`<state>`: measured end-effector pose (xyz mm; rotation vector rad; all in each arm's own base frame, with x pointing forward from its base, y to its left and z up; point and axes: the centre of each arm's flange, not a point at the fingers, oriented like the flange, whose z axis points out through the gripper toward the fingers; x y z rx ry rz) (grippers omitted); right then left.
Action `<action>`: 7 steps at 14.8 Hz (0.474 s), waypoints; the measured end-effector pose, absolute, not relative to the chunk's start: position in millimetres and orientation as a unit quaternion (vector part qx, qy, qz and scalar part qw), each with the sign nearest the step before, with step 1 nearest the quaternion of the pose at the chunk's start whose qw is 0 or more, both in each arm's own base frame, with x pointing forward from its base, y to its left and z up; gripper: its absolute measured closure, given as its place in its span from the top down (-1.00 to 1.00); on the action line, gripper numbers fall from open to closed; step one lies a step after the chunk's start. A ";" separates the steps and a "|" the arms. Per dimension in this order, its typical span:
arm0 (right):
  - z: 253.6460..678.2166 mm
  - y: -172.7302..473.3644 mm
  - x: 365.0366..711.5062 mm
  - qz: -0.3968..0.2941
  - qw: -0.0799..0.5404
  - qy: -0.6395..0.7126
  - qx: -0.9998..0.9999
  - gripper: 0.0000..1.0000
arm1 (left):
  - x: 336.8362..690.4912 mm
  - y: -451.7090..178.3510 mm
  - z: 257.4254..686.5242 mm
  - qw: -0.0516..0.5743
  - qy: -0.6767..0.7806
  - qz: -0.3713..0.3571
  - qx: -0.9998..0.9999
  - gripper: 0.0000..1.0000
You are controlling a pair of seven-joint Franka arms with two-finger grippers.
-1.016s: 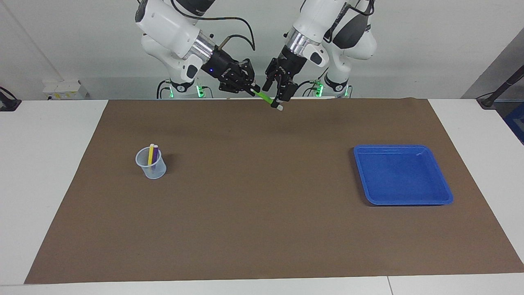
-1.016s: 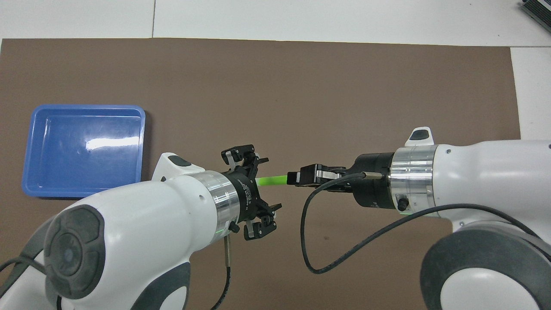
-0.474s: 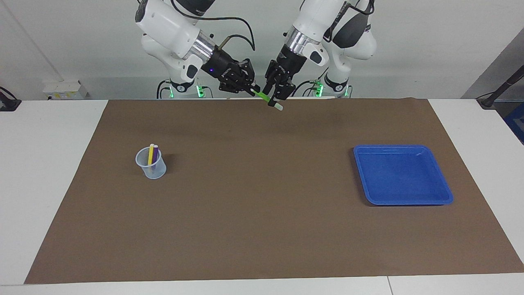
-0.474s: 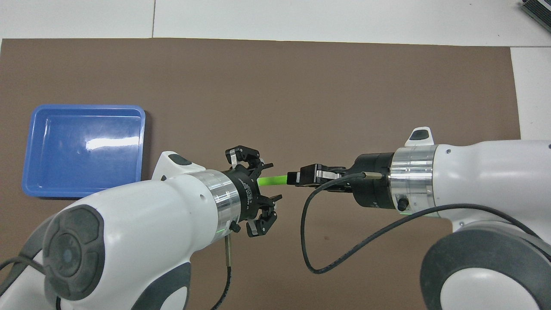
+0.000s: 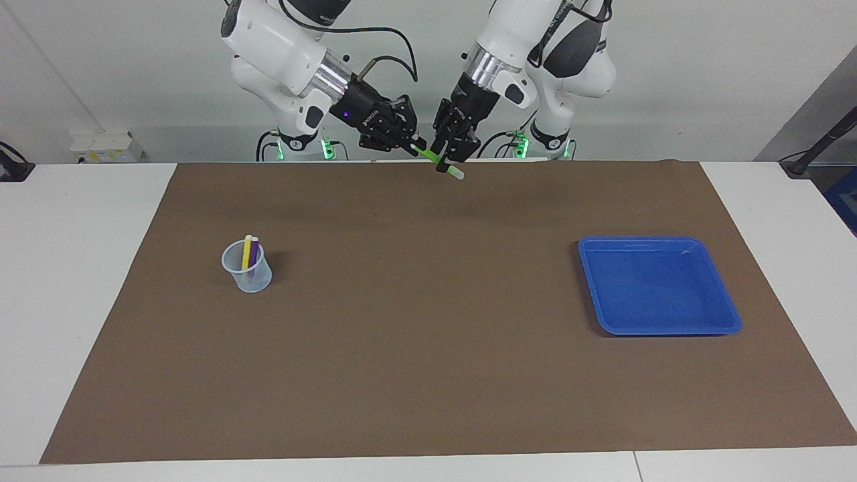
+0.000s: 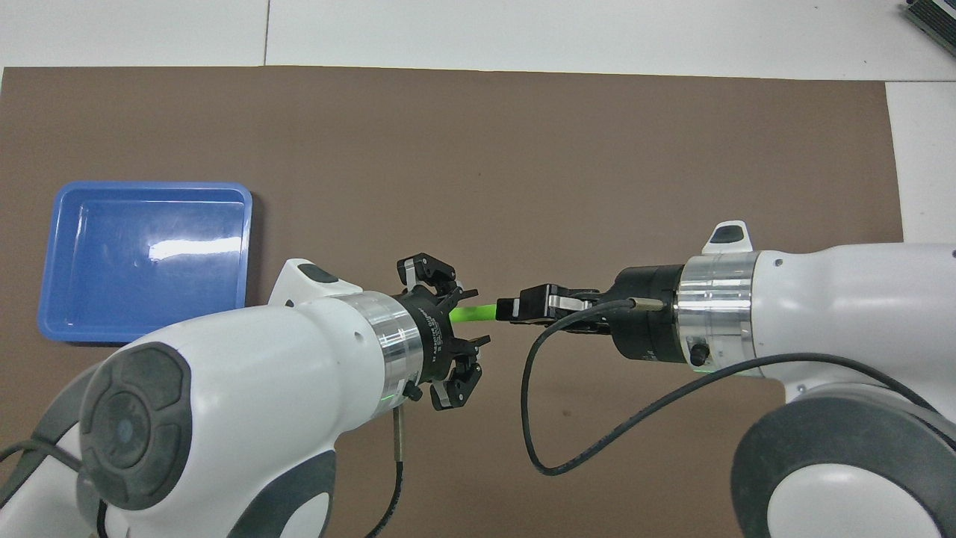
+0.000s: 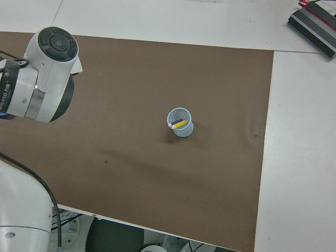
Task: Right arm passes pens to left for tray arrangement
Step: 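Close the left gripper on the green pen and open the right gripper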
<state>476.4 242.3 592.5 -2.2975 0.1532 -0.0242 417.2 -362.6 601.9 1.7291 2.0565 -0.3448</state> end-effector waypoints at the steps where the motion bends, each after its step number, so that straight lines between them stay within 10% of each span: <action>1: 592.6 242.4 476.4 -0.009 0.408 0.061 -0.911 -0.63 | 417.9 -363.0 601.9 0.214 0.741 -0.122 0.625 0.00; 7: 592.0 242.4 476.3 -0.009 0.408 0.061 -0.911 -0.63 | 415.9 -366.2 601.4 0.211 0.733 -0.100 0.638 -0.59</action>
